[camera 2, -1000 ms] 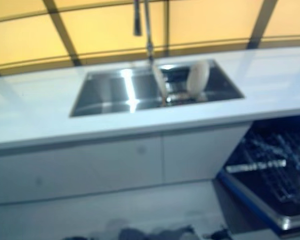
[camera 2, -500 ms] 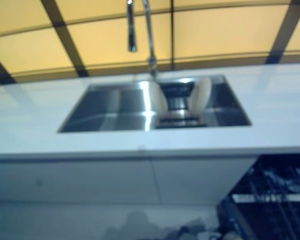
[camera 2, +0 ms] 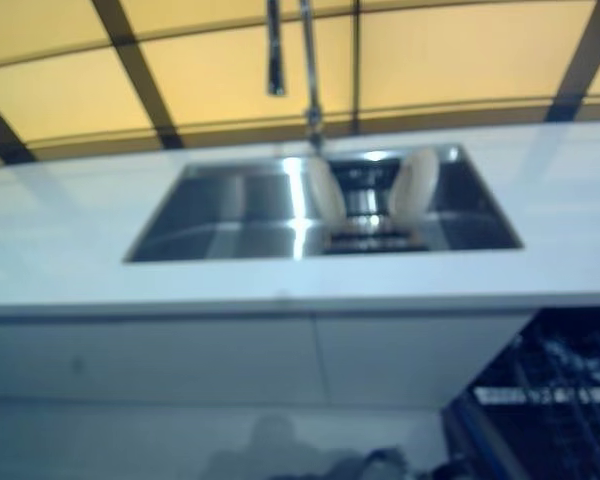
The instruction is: Take plates into dishwasher
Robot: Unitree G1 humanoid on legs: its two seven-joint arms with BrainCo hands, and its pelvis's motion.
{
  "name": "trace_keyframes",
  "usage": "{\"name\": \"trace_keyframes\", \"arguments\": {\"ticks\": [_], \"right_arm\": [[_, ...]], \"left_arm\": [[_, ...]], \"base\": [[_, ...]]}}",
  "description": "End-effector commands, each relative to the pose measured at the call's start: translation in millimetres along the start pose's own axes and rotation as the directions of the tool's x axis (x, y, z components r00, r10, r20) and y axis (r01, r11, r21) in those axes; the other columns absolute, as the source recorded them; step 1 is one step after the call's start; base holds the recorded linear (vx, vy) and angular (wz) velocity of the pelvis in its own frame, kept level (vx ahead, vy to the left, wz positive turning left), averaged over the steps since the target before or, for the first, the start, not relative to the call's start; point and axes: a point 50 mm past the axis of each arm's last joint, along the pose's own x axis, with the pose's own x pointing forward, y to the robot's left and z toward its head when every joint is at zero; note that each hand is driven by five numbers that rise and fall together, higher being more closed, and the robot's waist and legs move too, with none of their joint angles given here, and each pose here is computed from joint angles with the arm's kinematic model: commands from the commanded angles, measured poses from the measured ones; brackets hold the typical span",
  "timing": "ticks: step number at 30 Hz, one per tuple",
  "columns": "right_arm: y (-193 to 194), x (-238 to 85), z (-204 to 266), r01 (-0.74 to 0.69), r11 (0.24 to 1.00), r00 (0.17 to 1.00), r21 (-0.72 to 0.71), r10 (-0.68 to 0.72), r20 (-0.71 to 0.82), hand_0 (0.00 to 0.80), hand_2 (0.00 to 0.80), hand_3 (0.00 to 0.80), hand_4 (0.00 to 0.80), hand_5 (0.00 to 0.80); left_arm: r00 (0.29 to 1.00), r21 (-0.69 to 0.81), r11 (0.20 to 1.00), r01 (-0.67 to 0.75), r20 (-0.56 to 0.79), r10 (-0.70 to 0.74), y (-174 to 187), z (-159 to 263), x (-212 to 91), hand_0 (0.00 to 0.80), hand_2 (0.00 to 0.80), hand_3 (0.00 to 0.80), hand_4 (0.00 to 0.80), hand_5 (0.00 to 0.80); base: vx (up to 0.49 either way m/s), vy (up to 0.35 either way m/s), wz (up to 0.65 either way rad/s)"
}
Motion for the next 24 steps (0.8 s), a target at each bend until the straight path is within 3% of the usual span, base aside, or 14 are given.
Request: {"name": "trace_keyframes", "arguments": {"ticks": [1, 4, 12, 16, 24], "right_arm": [[-8.2, 1.5, 22.5, -0.044, 0.99, 0.997, -0.136, 0.053, 0.064, 0.0, 0.0, 0.0, 0.0, 0.0], [-19.4, 1.0, 28.6, -0.043, 0.983, 0.994, -0.177, 0.059, 0.088, 0.0, 0.0, 0.0, 0.0, 0.0], [-33.7, -8.7, 73.4, -0.197, 0.944, 0.931, -0.264, 0.264, 0.252, 0.0, 0.0, 0.0, 0.0, 0.0], [-52.4, -29.6, 102.3, -0.272, 0.879, 0.854, -0.391, 0.408, 0.323, 0.0, 0.0, 0.0, 0.0, 0.0], [-91.6, -87.2, 145.2, -0.368, 0.76, 0.669, -0.535, 0.616, 0.415, 0.0, 0.0, 0.0, 0.0, 0.0]], "left_arm": [[0.998, 0.037, 0.998, -0.055, 0.002, 0.055, 24.5, 4.9, -1.4, 0.0, 0.0, 0.0, 0.0, 0.0], [0.998, 0.033, 0.997, -0.063, -0.006, 0.064, 19.6, 5.4, -1.3, 0.0, 0.0, 0.0, 0.0, 0.0], [0.994, 0.074, 0.991, -0.108, 0.007, 0.108, 48.4, 20.9, -6.1, 0.0, 0.0, 0.0, 0.0, 0.0], [0.988, 0.05, 0.987, -0.156, 0.01, 0.156, 72.5, 16.1, -9.9, 0.0, 0.0, 0.0, 0.0, 0.0], [0.988, 0.041, 0.987, -0.154, -0.018, 0.155, 80.8, 0.4, -10.3, 0.0, 0.0, 0.0, 0.0, 0.0]], "base": [[0.001, -0.265, 0.25], [0.067, -0.063, 0.25], [0.118, 0.075, -0.74], [0.057, -0.084, 0.35], [0.046, -0.005, 0.1]]}}
